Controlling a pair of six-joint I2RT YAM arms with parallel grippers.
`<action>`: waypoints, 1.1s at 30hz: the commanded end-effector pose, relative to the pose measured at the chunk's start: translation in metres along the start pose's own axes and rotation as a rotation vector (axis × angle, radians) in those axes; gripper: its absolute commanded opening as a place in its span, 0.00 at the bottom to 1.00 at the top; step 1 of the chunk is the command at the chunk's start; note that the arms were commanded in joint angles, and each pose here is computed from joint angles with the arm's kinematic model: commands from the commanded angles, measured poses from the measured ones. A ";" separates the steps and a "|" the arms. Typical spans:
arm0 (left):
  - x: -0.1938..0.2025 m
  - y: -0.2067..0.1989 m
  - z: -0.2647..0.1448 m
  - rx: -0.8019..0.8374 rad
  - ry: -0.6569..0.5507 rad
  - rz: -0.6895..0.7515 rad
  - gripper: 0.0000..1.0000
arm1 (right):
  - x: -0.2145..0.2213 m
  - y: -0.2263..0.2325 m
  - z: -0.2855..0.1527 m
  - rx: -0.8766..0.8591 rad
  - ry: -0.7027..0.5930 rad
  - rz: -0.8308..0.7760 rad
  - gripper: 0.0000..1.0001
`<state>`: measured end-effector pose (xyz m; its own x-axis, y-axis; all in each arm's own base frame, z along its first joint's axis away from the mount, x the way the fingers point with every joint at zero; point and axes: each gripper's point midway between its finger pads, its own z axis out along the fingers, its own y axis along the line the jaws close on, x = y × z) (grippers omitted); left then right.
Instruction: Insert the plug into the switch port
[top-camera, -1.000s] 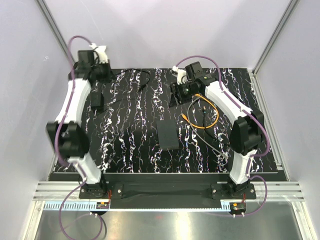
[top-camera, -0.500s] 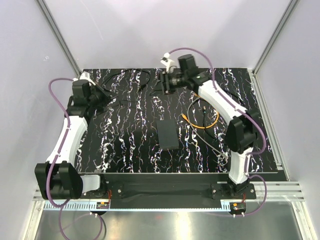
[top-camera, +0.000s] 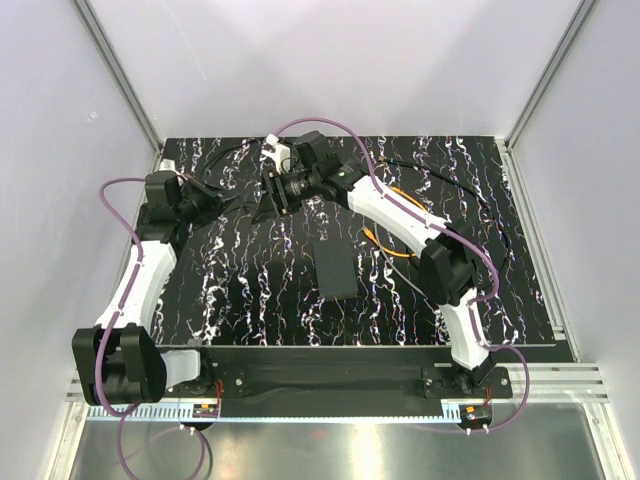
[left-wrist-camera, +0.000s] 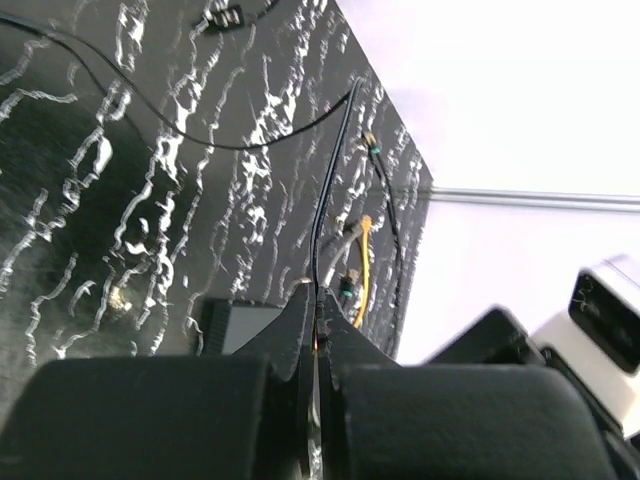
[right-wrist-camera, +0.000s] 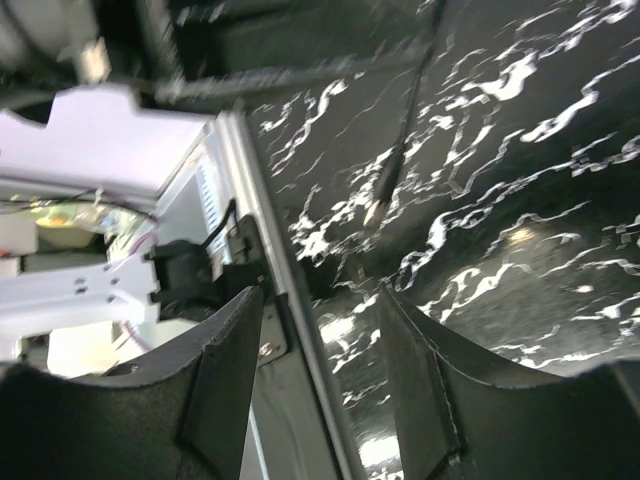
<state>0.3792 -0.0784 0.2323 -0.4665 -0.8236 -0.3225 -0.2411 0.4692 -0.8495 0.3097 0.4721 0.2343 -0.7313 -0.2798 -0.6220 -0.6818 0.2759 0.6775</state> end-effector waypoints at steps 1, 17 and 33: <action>0.005 -0.027 -0.010 0.135 0.023 -0.010 0.00 | -0.020 -0.006 0.001 0.058 -0.050 -0.067 0.57; 0.015 -0.024 -0.011 0.166 0.055 -0.086 0.00 | -0.012 -0.015 0.015 0.073 -0.028 -0.067 0.48; 0.021 -0.024 -0.013 0.208 0.074 -0.093 0.13 | -0.005 -0.017 0.010 0.059 -0.009 -0.124 0.00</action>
<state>0.3668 -0.0973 0.2216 -0.4985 -0.8513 -0.1636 -0.2265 0.3100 -0.9234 0.3281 0.4769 0.2037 -0.6976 -0.3073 -0.6473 -0.7158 0.3392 0.6104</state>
